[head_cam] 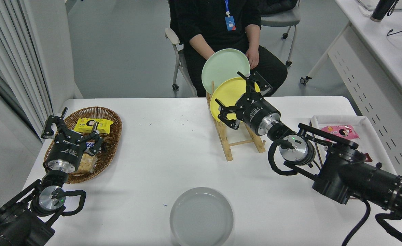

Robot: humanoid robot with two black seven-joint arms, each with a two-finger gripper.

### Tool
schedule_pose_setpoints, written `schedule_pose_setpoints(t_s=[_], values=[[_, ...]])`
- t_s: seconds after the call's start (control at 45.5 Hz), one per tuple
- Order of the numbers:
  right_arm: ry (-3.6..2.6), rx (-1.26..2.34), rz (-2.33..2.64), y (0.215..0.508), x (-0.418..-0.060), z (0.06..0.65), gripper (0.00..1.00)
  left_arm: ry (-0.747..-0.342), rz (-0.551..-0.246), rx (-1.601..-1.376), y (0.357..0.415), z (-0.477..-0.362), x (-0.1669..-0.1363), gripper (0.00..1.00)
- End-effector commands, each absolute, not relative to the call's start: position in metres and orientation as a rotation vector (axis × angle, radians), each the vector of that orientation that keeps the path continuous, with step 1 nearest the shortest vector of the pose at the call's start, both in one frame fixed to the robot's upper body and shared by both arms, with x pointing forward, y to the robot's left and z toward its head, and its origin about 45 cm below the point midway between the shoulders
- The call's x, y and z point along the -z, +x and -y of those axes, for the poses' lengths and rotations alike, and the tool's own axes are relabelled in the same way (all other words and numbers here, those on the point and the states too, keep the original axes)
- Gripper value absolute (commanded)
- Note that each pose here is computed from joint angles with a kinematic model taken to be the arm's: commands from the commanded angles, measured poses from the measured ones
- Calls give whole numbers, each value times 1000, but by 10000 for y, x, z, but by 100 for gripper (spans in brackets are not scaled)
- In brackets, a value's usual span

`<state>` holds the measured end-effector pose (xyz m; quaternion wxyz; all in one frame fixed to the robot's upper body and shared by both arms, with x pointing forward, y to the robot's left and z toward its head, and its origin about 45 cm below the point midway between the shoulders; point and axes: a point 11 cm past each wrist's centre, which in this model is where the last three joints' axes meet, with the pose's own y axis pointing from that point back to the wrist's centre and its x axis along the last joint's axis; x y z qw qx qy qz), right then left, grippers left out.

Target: Place the plate on the table

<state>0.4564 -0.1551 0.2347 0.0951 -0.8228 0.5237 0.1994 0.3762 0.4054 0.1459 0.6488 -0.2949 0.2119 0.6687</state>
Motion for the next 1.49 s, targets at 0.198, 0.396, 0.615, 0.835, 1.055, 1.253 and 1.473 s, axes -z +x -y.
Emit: schedule_pose_setpoints(t_s=[0.198, 0.396, 0.615, 0.835, 1.055, 1.253, 1.473], values=[[-2731, 83, -1725, 4772, -2461, 2178, 100, -670, -482, -1521, 3759, -4056, -1456, 98], [-2851, 313, -1815, 4778, -2332, 2500, 100, -670, -482, -1521, 3759, -4056, -1456, 98], [-2891, 451, -1986, 4808, -2262, 2967, 100, -669, -483, -1520, 3759, -4055, -1455, 98], [-2803, 499, -2232, 4834, -2186, 3478, 99, -669, -483, -1520, 3759, -4055, -1455, 98], [-2895, 572, -2300, 4745, -2002, 3679, 100, -670, -482, -1519, 3764, -4053, -1461, 98], [-2857, 611, -2409, 4721, -1970, 3889, 100, -670, -482, -1521, 3759, -4056, -1456, 98], [-2802, 598, -2446, 4745, -1995, 3916, 100, -670, -482, -1519, 3764, -4053, -1461, 98]])
